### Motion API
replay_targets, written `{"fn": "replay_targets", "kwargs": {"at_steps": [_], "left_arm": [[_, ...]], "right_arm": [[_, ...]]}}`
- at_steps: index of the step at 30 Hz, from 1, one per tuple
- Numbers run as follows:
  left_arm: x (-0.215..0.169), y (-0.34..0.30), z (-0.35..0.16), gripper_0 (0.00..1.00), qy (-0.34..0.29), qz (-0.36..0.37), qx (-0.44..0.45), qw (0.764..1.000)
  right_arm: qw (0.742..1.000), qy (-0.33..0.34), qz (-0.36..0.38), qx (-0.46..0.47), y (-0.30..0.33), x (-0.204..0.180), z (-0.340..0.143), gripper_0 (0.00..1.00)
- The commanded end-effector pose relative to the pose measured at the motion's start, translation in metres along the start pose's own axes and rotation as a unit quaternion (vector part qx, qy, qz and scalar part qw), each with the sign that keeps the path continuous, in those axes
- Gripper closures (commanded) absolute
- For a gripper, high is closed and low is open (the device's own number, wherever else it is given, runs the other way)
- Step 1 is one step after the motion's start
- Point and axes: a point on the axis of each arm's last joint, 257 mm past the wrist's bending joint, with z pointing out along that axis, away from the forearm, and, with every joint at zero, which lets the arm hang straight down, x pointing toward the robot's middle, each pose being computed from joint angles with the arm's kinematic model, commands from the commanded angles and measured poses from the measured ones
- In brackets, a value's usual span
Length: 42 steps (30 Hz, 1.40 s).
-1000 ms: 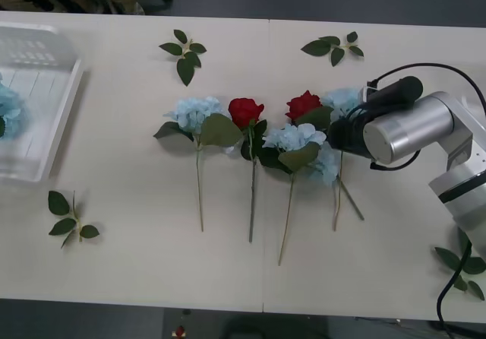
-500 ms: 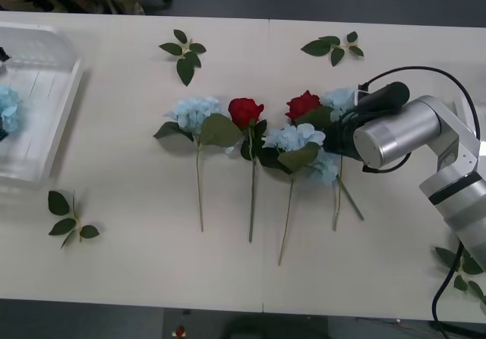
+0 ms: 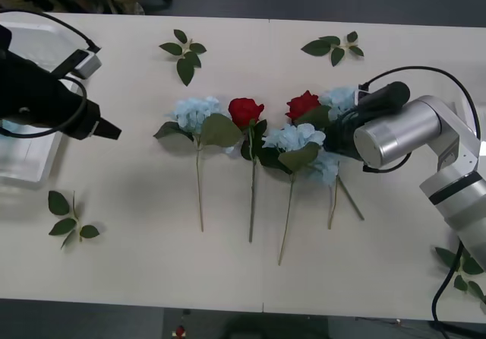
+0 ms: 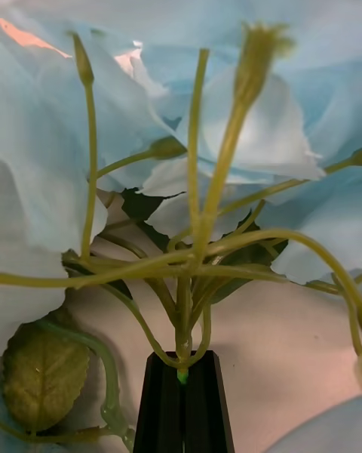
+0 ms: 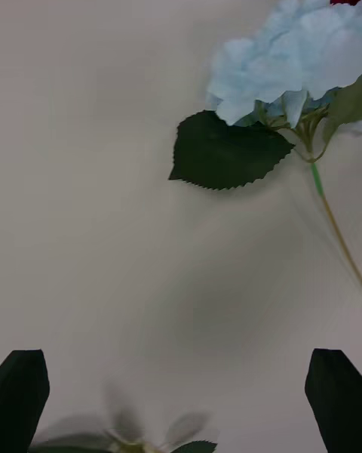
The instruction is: Put the red flowers into the right box and the blue flowers into the left box
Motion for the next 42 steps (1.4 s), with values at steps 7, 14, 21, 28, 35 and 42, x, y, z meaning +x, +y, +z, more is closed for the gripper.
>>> {"fn": "replay_targets", "kwargs": {"at_steps": [7,14,21,28,35,42], "left_arm": [[-0.052,-0.090,0.033,0.00,-0.052,-0.027,0.066,0.996],[-0.053,-0.121,0.066,0.00,-0.059,-0.056,0.075,0.994],[-0.055,-0.144,0.082,0.00,-0.052,-0.105,0.079,0.990],[-0.055,-0.164,0.093,0.00,-0.046,-0.161,0.094,0.981],[-0.045,-0.161,0.107,0.00,-0.036,-0.189,0.063,0.979],[-0.041,-0.148,0.116,0.00,-0.037,-0.191,0.026,0.981]], "right_arm": [[0.998,-0.043,0.023,-0.046,0.003,-0.060,-0.043,1.00],[0.992,-0.073,0.020,-0.097,-0.009,-0.080,-0.089,1.00],[0.980,-0.117,-0.008,-0.163,-0.023,-0.080,-0.148,1.00],[0.953,-0.161,-0.014,-0.258,0.000,-0.075,-0.192,1.00],[0.919,-0.194,-0.060,-0.337,0.042,-0.069,-0.234,1.00],[0.885,-0.223,-0.098,-0.396,0.074,-0.065,-0.256,1.00]]}}
